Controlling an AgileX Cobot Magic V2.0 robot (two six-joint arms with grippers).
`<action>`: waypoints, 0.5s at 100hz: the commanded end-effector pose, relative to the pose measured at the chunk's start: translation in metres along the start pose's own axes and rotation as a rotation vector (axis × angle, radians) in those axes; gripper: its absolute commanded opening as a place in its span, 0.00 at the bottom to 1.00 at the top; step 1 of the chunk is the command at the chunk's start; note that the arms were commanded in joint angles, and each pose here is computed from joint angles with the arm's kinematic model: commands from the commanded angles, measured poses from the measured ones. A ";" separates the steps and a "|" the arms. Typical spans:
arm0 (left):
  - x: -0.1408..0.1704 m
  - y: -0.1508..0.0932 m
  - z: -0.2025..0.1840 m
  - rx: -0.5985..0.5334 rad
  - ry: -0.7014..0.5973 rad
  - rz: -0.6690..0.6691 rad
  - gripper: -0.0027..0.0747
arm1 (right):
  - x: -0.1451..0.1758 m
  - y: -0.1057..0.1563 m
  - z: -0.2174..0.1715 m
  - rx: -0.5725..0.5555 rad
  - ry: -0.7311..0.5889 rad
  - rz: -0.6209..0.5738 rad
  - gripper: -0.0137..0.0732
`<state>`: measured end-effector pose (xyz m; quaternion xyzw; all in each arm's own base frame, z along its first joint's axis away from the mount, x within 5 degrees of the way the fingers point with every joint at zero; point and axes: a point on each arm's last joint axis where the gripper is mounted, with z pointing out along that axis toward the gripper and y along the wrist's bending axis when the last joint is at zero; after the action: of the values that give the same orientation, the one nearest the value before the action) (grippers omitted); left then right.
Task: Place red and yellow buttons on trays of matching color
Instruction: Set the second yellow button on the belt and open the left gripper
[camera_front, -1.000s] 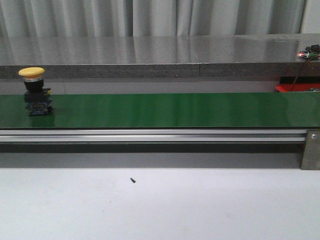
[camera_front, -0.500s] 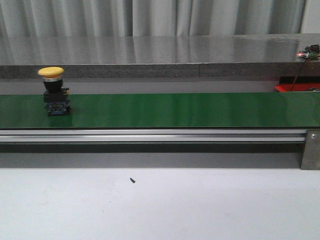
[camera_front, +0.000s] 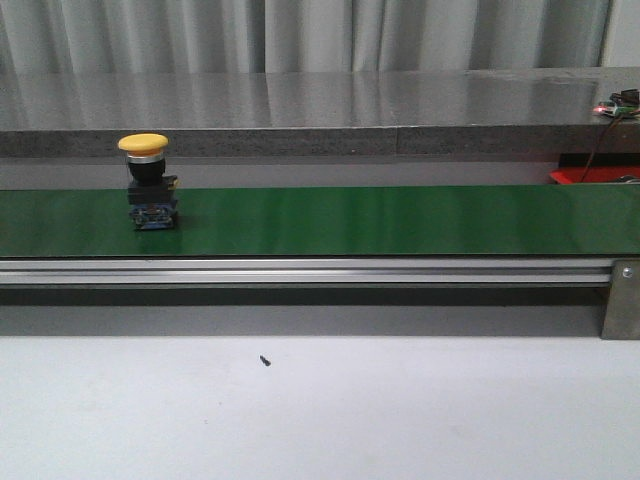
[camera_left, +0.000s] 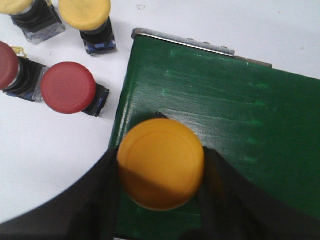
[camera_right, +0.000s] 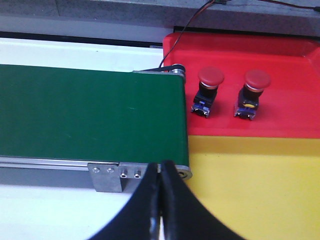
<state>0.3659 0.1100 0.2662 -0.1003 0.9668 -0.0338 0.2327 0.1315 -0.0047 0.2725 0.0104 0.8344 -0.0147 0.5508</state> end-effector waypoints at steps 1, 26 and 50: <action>-0.010 -0.007 -0.024 0.014 -0.097 0.000 0.44 | -0.016 0.000 -0.003 -0.003 -0.105 -0.010 0.09; -0.007 -0.017 -0.027 0.108 -0.072 -0.025 0.77 | -0.016 0.000 -0.003 -0.003 -0.105 -0.010 0.09; -0.005 -0.023 -0.056 0.120 -0.119 -0.003 0.69 | -0.016 0.000 -0.003 -0.003 -0.105 -0.010 0.09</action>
<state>0.3571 0.0969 0.2840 -0.0976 0.9625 -0.0864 0.2379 0.1315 -0.0047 0.2725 0.0104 0.8344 -0.0147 0.5508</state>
